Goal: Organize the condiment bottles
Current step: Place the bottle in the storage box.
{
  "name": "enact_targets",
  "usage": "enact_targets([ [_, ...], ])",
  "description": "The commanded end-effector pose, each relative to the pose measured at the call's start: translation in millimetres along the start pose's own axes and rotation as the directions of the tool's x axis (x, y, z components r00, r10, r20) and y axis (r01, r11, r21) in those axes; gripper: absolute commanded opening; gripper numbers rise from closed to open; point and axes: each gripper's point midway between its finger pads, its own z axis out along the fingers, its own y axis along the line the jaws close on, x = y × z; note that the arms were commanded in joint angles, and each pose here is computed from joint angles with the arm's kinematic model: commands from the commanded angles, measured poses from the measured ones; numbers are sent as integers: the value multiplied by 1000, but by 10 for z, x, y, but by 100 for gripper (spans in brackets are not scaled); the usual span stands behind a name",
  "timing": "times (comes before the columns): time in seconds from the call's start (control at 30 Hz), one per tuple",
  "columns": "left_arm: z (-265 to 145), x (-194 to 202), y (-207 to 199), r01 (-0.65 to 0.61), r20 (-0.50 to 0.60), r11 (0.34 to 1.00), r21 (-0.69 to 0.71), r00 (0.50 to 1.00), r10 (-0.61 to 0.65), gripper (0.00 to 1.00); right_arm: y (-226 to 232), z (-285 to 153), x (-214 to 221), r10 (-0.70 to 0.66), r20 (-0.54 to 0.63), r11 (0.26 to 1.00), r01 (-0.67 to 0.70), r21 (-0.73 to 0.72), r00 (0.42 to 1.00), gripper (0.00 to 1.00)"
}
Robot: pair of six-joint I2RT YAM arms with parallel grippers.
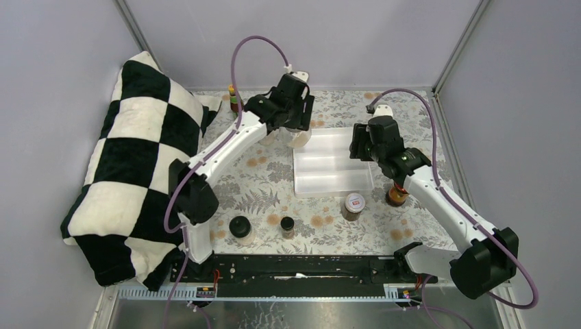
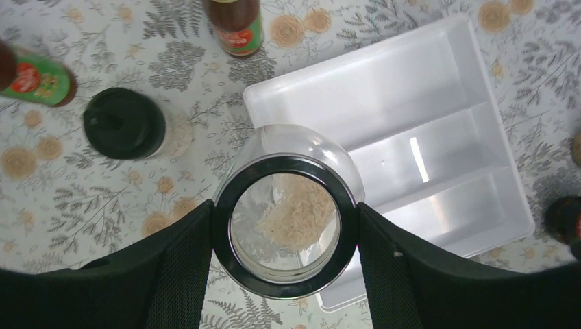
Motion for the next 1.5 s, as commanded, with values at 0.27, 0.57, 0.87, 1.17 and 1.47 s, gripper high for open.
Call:
enact_targets([
  [0.27,518,-248,-594,-190,72,951,243,982,177,53,-86,-186,-228,26,75,998,-30,54,997,59],
  [0.57,929,-210,-609,-250,78,900,358,968,238,55,-84,-54,-130,27,50,998,-30,58,998,59],
  [0.87,1168,-234,-463,-248,80,863,439,968,237,55,-41,123,-20,24,15,999,-24,45,1000,59],
  [1.17,1351,-159,-456,-261,72,843,470,963,258,56,-9,248,55,21,-5,999,-21,34,1000,59],
  [1.47,1427,131,-345,-259,10,856,447,958,285,56,15,330,128,23,-23,999,-22,23,999,59],
])
